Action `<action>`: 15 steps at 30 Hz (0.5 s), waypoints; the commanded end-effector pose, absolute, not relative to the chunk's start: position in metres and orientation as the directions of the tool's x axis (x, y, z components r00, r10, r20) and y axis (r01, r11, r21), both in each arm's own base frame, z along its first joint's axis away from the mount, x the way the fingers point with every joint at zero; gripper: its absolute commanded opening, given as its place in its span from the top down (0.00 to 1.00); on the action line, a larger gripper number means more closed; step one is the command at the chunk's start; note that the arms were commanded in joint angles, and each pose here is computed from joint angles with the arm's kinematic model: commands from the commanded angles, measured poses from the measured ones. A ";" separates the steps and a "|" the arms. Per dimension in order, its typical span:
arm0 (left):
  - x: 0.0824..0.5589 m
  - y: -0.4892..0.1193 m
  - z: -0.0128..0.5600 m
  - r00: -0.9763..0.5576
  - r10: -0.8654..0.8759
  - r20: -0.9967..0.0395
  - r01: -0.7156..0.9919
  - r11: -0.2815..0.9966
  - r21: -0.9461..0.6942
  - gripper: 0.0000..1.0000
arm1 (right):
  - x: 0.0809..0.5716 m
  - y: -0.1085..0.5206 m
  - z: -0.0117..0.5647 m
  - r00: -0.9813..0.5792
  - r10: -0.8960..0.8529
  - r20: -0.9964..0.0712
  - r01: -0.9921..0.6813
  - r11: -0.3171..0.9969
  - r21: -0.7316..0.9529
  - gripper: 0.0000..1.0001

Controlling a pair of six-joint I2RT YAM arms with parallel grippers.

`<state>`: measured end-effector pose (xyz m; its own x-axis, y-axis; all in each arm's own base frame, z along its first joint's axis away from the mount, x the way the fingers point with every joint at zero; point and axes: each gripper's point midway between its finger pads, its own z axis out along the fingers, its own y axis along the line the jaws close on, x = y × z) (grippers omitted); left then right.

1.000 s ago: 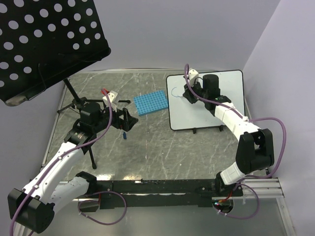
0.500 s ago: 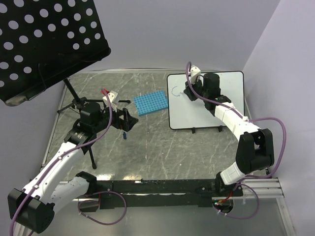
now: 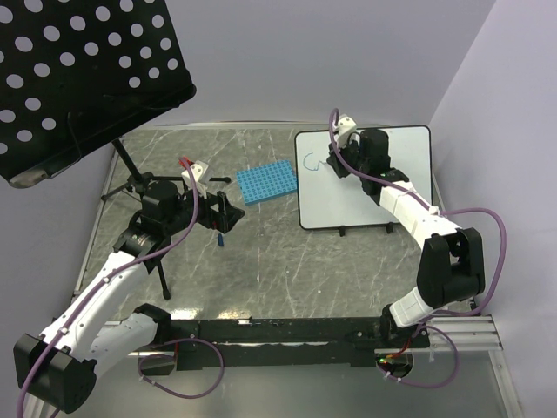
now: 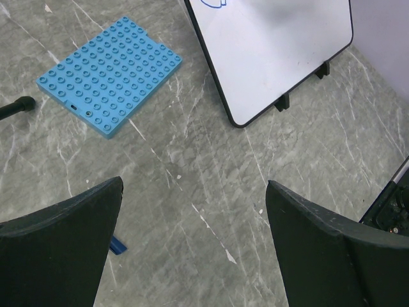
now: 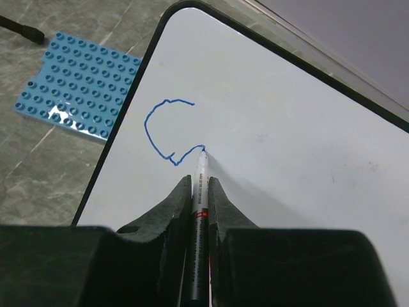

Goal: Write a sentence on the whiteboard

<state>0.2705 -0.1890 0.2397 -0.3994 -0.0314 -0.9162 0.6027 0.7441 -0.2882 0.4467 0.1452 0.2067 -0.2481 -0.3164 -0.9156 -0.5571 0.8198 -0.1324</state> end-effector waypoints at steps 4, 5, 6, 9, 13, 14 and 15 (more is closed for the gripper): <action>0.270 -0.190 0.248 -0.374 -0.038 -0.927 0.620 0.733 -0.280 0.03 | 0.447 0.143 0.221 -0.209 -0.345 -0.915 -0.582 0.796 -0.166 1.00; 0.270 -0.190 0.249 -0.370 -0.038 -0.928 0.621 0.733 -0.277 0.03 | 0.446 0.143 0.220 -0.213 -0.347 -0.913 -0.589 0.792 -0.163 1.00; 0.270 -0.190 0.249 -0.371 -0.039 -0.928 0.620 0.733 -0.279 0.03 | 0.445 0.144 0.220 -0.213 -0.349 -0.913 -0.593 0.788 -0.163 1.00; 0.270 -0.190 0.248 -0.372 -0.037 -0.927 0.620 0.734 -0.278 0.03 | 0.443 0.145 0.217 -0.221 -0.353 -0.909 -0.607 0.780 -0.155 1.00; 0.270 -0.190 0.248 -0.374 -0.036 -0.927 0.620 0.734 -0.279 0.03 | 0.442 0.148 0.215 -0.225 -0.353 -0.908 -0.626 0.767 -0.143 1.00; 0.270 -0.190 0.249 -0.370 -0.038 -0.928 0.622 0.732 -0.278 0.03 | 0.441 0.150 0.215 -0.226 -0.353 -0.908 -0.630 0.763 -0.140 1.00; 0.270 -0.190 0.249 -0.370 -0.038 -0.928 0.621 0.733 -0.278 0.03 | 0.441 0.151 0.213 -0.229 -0.351 -0.908 -0.636 0.760 -0.134 1.00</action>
<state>0.2705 -0.1890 0.2397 -0.3994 -0.0314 -0.9162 0.6027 0.7441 -0.2882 0.4348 0.1481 0.1945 -0.2709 -0.3557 -0.8945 -0.6169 0.7775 -0.1223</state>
